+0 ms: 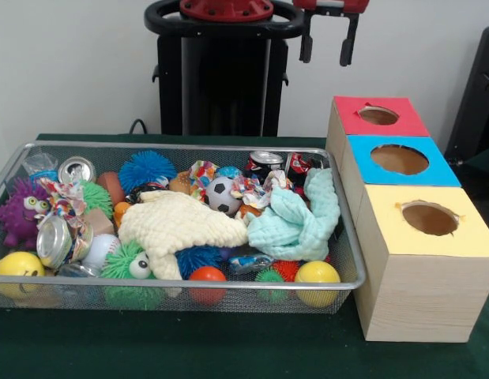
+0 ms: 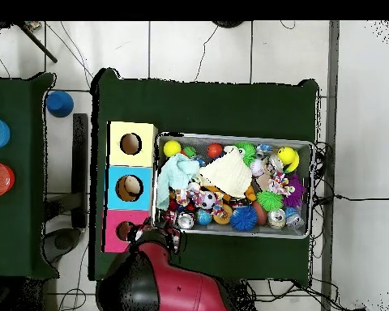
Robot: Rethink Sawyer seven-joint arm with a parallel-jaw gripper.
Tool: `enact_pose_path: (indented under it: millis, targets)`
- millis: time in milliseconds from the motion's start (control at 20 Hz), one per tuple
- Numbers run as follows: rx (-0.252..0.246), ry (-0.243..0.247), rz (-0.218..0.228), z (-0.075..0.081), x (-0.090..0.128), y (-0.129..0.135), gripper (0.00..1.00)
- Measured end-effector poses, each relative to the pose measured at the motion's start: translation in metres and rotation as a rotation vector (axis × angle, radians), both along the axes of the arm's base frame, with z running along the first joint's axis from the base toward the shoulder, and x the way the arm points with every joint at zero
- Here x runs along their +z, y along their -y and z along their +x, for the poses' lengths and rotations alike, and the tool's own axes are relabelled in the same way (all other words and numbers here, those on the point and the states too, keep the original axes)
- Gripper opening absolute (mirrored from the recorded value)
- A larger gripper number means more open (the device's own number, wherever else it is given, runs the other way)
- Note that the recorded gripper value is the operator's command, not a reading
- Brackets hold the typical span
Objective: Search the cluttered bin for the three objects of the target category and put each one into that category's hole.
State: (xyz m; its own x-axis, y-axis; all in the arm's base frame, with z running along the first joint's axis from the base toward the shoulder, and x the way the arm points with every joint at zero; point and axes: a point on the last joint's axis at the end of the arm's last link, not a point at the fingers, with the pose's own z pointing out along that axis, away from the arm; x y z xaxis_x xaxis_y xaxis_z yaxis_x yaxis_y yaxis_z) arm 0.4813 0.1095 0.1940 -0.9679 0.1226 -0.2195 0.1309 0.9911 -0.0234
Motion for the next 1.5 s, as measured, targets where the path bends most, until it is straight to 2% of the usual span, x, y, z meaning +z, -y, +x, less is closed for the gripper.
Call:
enact_pose_path:
  millis: [300, 800, 1500]
  targets:
    - [-0.002, 0.001, 0.0, 0.009, -0.004, 0.014, 1.0]
    - [0.008, -0.02, -0.003, 0.025, -0.024, 0.047, 1.0]
    - [0.061, -0.032, 0.006, 0.028, -0.035, 0.049, 1.0]
